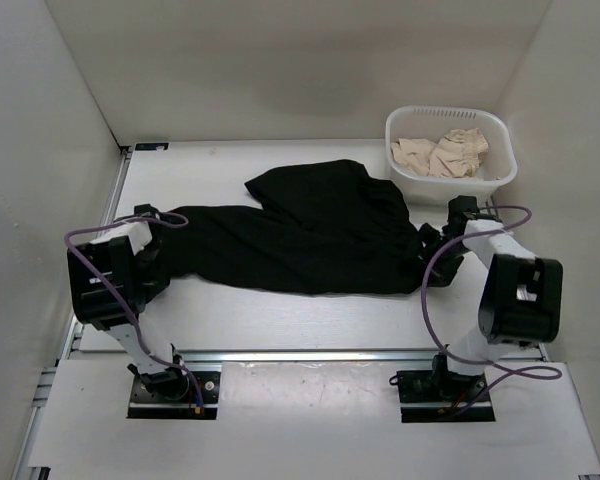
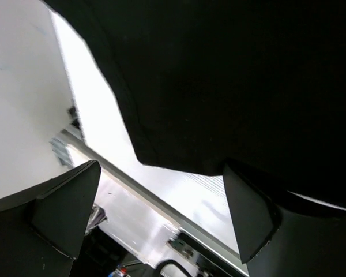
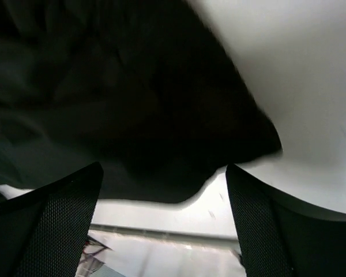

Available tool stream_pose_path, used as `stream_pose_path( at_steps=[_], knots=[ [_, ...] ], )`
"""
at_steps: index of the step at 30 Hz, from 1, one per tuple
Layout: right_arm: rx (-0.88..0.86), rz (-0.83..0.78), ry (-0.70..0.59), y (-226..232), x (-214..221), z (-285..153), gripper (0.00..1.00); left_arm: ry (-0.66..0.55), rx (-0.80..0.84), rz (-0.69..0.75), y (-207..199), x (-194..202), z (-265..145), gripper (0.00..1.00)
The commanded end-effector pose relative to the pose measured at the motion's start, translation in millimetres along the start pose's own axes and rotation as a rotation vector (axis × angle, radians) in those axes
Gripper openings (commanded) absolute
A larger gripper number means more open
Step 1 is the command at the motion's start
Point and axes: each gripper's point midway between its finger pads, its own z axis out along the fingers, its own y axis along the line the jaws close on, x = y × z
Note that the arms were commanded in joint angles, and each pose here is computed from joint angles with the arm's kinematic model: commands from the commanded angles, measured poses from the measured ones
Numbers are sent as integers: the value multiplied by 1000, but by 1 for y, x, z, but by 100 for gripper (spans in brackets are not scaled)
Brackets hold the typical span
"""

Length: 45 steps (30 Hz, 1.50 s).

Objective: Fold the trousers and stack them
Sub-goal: Flatten the trousers out

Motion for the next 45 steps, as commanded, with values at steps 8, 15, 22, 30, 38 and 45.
stream_pose_path(
  at_steps=[8, 15, 22, 30, 38, 45],
  knots=[
    [-56, 201, -10, -20, -31, 50, 40, -20, 38, -145, -6, -33, 49, 14],
    [15, 339, -222, -59, -23, -48, 0, -47, -24, -370, 65, -20, 40, 14],
    [197, 485, -180, -94, 33, -64, 18, 69, -28, -322, 72, 35, 15, 14],
    [343, 537, -329, -114, 10, -107, 98, 122, -61, -204, 71, 32, -2, 92],
    [202, 354, -536, -68, -66, -155, 98, -117, -29, -132, 67, -76, -77, 97],
    [-9, 232, -536, -16, -142, -124, 98, -414, 397, 191, -125, -184, -189, 100]
  ],
)
